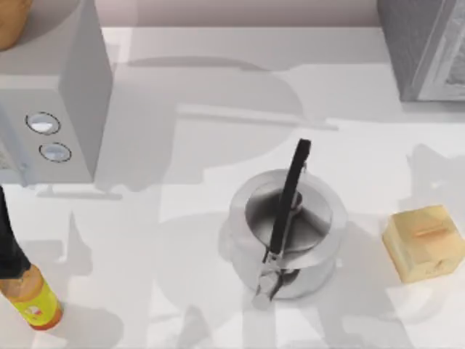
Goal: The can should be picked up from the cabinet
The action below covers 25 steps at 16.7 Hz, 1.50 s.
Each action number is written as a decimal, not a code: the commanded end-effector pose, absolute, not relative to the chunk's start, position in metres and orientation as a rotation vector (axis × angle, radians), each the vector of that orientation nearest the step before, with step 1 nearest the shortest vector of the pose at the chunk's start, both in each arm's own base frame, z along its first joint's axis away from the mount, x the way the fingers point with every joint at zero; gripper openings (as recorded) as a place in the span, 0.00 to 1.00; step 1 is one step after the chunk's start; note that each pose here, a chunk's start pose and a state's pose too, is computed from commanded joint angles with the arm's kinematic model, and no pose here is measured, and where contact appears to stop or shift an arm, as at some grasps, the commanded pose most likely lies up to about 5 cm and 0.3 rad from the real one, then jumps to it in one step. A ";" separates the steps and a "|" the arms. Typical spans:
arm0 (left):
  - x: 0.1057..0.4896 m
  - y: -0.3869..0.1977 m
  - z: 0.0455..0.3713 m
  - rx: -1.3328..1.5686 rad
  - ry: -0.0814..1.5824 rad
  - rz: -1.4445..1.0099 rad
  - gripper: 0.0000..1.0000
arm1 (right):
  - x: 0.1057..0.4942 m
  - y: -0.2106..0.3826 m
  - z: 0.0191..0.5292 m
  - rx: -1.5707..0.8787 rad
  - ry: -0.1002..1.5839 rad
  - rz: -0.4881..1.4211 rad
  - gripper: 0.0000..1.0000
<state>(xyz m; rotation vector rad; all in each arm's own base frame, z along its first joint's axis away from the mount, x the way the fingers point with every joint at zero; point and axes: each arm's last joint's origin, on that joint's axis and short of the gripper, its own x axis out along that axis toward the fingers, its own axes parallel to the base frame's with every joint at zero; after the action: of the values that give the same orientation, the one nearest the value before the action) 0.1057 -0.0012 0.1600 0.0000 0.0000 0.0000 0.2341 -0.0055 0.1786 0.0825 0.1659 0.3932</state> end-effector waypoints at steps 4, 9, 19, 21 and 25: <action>0.106 -0.001 0.160 0.000 0.000 0.000 1.00 | 0.260 -0.012 0.169 0.073 0.150 0.457 0.00; 0.106 -0.001 0.160 0.000 0.000 0.000 1.00 | 0.290 -0.023 0.153 0.062 0.112 0.533 0.00; 0.106 -0.001 0.160 0.000 0.000 0.000 1.00 | 0.328 -0.056 0.087 0.096 0.114 0.668 0.00; 0.106 -0.001 0.160 0.000 0.000 0.000 1.00 | 0.334 -0.066 0.073 0.086 0.096 0.696 0.00; 0.106 -0.001 0.160 0.000 0.000 0.000 1.00 | 0.341 -0.090 0.055 0.036 0.036 0.744 0.00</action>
<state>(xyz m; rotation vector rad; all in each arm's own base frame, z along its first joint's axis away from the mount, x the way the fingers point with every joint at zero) 0.1057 -0.0012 0.1600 0.0000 0.0000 0.0000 0.3413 -0.0898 0.0552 0.0360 0.0356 0.7441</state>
